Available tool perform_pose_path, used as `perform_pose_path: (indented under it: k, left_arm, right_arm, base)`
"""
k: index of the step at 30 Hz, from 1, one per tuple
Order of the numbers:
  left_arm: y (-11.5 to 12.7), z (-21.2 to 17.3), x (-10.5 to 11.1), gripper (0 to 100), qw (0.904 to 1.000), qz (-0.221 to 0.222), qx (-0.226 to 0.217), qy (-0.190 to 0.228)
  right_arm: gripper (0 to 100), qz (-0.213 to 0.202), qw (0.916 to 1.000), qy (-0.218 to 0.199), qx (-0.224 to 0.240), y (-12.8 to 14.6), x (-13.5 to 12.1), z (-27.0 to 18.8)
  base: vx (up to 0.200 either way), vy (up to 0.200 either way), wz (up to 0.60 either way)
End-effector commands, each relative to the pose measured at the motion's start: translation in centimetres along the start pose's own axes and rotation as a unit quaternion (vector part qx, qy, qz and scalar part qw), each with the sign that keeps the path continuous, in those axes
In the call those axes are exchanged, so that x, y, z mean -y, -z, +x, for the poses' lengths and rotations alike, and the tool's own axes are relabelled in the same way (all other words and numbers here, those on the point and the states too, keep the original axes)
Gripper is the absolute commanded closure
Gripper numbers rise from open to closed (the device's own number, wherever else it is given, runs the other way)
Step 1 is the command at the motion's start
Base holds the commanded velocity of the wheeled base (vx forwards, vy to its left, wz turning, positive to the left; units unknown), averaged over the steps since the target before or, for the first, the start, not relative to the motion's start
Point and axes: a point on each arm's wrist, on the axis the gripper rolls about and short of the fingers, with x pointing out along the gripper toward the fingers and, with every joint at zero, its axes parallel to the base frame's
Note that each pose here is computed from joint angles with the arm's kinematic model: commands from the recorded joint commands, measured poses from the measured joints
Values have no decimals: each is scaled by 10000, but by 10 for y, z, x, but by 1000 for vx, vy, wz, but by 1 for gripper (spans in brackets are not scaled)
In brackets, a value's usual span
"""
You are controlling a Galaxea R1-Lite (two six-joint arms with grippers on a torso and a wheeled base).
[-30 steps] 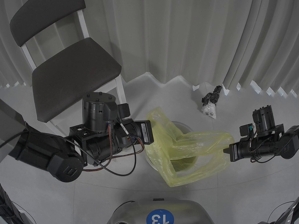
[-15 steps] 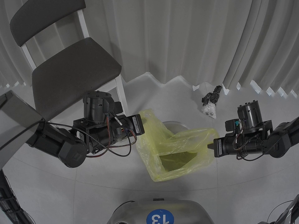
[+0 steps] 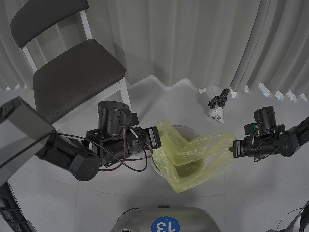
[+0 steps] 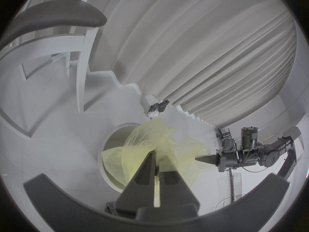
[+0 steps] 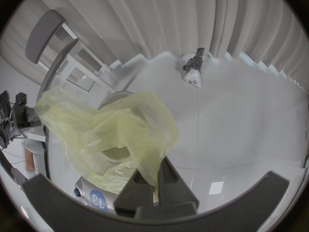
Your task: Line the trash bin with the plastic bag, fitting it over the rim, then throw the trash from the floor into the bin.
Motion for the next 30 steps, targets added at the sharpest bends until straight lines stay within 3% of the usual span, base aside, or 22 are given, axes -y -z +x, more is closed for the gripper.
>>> perform_pose_path:
  k: [1, 7, 11, 21, 30]
  left_arm:
    - [6, -1, 11, 100, 9999, 45, -72, 120]
    - [5, -3, -3, 100, 9990, -28, -443, -49]
    - [-6, -21, -2, 100, 9975, -113, -702, -46]
    - [-27, -51, -8, 100, 9978, 184, -634, -44]
    - [-9, -28, -20, 100, 9948, 198, -986, -144]
  right_arm:
    - [100, 90, 9999, 121, 4, -1, 12, -1]
    - [100, -107, 9996, 78, -263, 14, 1, -3]
    - [100, -248, 9991, -21, -350, 19, -10, -15]
    - [100, -408, 9978, -130, -511, 23, -23, -46]
    - [100, -562, 9927, -19, -1067, 43, -30, -22]
  base:
    - [0, 0, 0]
    - [0, 0, 0]
    - [0, 0, 0]
    - [0, 0, 0]
    - [0, 0, 0]
